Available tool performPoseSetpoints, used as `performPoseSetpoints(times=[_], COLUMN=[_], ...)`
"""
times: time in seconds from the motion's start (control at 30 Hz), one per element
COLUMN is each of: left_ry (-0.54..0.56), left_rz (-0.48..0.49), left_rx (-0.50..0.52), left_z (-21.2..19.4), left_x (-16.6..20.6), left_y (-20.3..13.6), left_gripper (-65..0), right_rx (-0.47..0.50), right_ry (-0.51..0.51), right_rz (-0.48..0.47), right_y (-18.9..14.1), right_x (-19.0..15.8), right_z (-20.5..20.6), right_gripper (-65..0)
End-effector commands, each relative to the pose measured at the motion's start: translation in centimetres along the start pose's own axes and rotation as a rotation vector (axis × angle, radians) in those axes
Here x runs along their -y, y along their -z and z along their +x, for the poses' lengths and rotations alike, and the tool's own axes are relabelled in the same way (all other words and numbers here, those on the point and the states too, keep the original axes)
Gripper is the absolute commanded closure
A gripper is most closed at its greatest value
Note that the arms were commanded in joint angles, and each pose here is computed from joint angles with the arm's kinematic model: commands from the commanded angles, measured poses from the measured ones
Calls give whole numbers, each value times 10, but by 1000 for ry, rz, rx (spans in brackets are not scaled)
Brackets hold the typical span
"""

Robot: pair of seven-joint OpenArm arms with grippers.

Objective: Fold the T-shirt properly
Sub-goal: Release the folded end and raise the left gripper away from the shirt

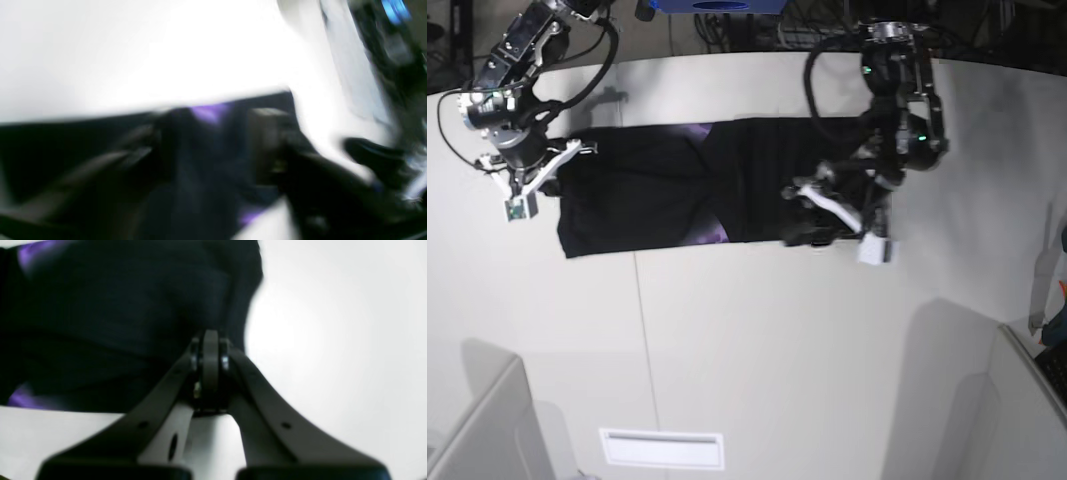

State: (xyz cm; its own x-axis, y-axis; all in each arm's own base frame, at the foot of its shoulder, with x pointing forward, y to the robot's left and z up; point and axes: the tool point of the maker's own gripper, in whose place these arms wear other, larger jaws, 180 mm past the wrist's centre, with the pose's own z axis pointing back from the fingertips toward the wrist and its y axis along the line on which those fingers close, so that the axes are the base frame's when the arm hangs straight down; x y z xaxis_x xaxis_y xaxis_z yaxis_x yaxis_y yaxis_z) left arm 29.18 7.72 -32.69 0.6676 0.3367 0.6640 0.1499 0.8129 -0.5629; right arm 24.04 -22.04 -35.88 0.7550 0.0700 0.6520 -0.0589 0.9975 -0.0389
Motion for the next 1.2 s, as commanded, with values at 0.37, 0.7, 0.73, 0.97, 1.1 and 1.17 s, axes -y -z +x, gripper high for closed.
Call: performPoseSetpoints(times=[0.37, 0.7, 0.73, 0.97, 1.1, 1.17], left_ry=[0, 71, 87, 159, 201, 207], left_rz=[522, 606, 611, 581, 524, 485], left_rx=[77, 22, 17, -45, -118, -130], left_z=[11, -13, -12, -30, -49, -54], left_x=[-175, -195, -196, -186, -168, -158], left_y=[-170, -190, -189, -168, -138, -120], left_gripper=[0, 0, 0, 0, 0, 0], right_rx=[-218, -268, -281, -376, -404, -393], right_ry=[124, 255, 286, 370, 378, 402], right_rz=[84, 212, 232, 318, 338, 375], right_y=[27, 61, 66, 83, 82, 80], right_x=[38, 24, 23, 16, 3, -6], right_z=[10, 5, 1, -26, -43, -50], right_gripper=[-467, -468, -468, -468, -467, -467])
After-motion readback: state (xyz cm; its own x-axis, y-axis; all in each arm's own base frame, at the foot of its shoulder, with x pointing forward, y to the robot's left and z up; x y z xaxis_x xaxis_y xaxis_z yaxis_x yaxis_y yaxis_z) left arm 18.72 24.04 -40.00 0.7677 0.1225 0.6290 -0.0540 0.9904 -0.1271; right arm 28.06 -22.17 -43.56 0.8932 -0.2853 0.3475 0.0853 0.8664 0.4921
